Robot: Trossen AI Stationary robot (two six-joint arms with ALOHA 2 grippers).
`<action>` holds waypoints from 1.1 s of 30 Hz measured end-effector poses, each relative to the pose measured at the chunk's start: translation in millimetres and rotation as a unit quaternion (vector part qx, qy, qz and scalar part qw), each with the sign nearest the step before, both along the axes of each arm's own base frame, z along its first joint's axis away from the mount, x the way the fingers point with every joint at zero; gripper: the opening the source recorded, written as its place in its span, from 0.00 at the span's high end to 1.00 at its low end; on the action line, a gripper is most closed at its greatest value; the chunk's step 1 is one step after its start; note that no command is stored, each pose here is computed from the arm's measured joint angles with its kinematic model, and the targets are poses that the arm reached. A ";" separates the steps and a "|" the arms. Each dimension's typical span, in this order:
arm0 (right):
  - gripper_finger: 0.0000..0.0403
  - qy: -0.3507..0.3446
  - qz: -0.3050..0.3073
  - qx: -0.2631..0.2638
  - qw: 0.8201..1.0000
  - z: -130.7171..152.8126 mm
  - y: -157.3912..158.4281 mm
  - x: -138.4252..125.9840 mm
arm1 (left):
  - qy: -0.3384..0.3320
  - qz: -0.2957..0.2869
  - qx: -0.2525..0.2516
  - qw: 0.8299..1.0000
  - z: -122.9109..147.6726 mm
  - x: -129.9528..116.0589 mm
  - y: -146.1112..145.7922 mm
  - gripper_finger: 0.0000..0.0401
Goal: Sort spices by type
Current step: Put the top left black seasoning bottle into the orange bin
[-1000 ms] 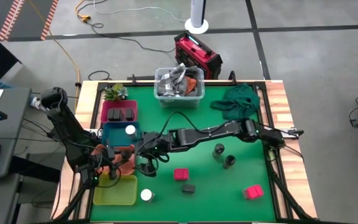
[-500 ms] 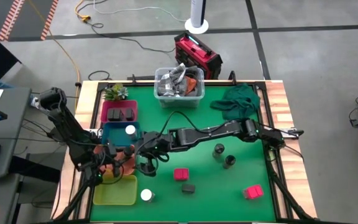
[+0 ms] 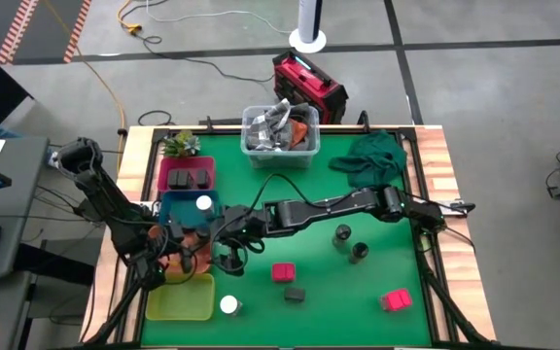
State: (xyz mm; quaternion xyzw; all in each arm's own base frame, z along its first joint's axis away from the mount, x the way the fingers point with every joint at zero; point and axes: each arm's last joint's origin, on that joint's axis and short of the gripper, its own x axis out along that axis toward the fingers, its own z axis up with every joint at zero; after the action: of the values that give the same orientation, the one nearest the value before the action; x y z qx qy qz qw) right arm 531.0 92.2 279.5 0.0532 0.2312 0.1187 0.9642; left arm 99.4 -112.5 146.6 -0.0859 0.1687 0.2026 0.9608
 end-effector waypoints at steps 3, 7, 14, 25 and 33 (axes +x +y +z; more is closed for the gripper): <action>0.15 0.000 0.000 0.000 1.000 0.0 0.0 0.0 | -0.001 0.000 0.002 1.000 0.7 2.1 -0.4 0.46; 0.15 0.000 0.000 0.000 1.000 1.8 -0.1 -0.9 | 0.012 -0.001 0.008 1.000 0.3 4.6 0.8 0.44; 0.15 -0.001 -0.002 0.000 1.000 7.5 -3.2 -3.1 | 0.022 0.002 0.006 1.000 -0.2 6.3 2.3 0.43; 0.15 0.004 -0.005 -0.001 1.000 7.3 -6.3 -3.5 | 0.022 -0.002 -0.016 1.000 0.0 7.2 0.1 0.43; 0.15 0.004 -0.005 -0.001 1.000 7.3 -6.2 -3.5 | 0.040 -0.018 -0.031 0.999 -0.4 7.8 -2.3 0.33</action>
State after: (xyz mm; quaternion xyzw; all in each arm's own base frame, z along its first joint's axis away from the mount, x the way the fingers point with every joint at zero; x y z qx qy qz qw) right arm 527.5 85.9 286.8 0.0542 0.2350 0.1140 0.9638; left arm 107.2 -114.8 146.2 -0.1045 0.2144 0.1830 0.9537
